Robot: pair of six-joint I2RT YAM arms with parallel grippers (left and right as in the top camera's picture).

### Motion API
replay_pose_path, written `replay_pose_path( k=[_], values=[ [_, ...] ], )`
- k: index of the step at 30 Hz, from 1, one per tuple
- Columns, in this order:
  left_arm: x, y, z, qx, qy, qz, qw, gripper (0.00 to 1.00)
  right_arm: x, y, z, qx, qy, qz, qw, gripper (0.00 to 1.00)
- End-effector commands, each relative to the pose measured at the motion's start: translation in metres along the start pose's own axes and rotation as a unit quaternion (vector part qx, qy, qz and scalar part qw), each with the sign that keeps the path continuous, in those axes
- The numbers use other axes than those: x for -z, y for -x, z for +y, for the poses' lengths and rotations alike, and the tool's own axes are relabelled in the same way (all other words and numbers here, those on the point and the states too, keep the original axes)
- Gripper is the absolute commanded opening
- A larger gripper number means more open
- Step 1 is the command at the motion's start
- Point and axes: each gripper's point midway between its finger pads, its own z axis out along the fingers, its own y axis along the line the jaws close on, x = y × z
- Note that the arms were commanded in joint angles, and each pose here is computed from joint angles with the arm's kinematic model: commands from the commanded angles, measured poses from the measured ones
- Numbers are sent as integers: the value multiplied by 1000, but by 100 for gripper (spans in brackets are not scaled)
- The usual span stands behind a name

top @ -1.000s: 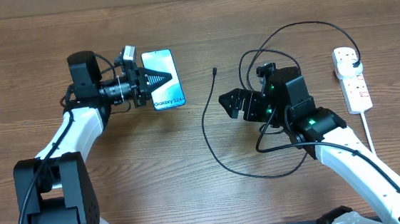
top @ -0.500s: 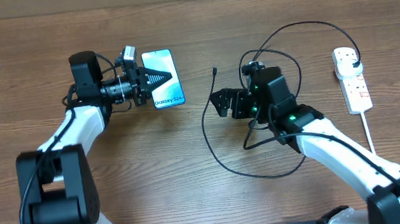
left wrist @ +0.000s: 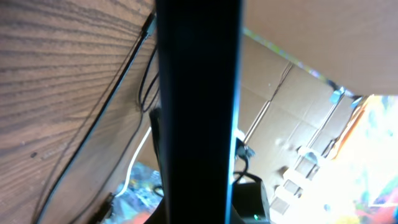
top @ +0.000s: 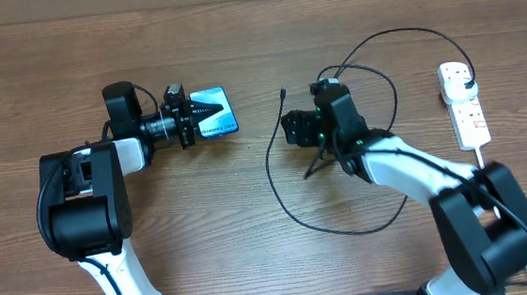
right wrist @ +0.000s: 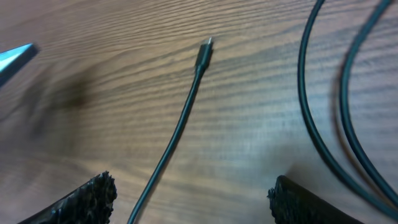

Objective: Plug charger to phone and switch on socket
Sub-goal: 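Release the phone from the right gripper and move it toward the cable, then grasp the black cable near its USB-C tip with the right gripper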

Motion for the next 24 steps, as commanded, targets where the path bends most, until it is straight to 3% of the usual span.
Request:
replay_pose_path(
  k=[1,7,14,24],
  values=[
    [0,0,-13,26,-7,6,1000,5,-17,24,8,4,-5,-20,1000,78],
    [0,2,-17,20,-11,3,1000,4,-35,46,11,5,-10,-49,999,72],
    [0,2,-17,18,-11,3,1000,4,-66,40,5,5,-19,-36,999,67],
    [0,3,-17,12,-11,-1,1000,5,-85,35,2,4,-18,-37,999,53]
  ],
)
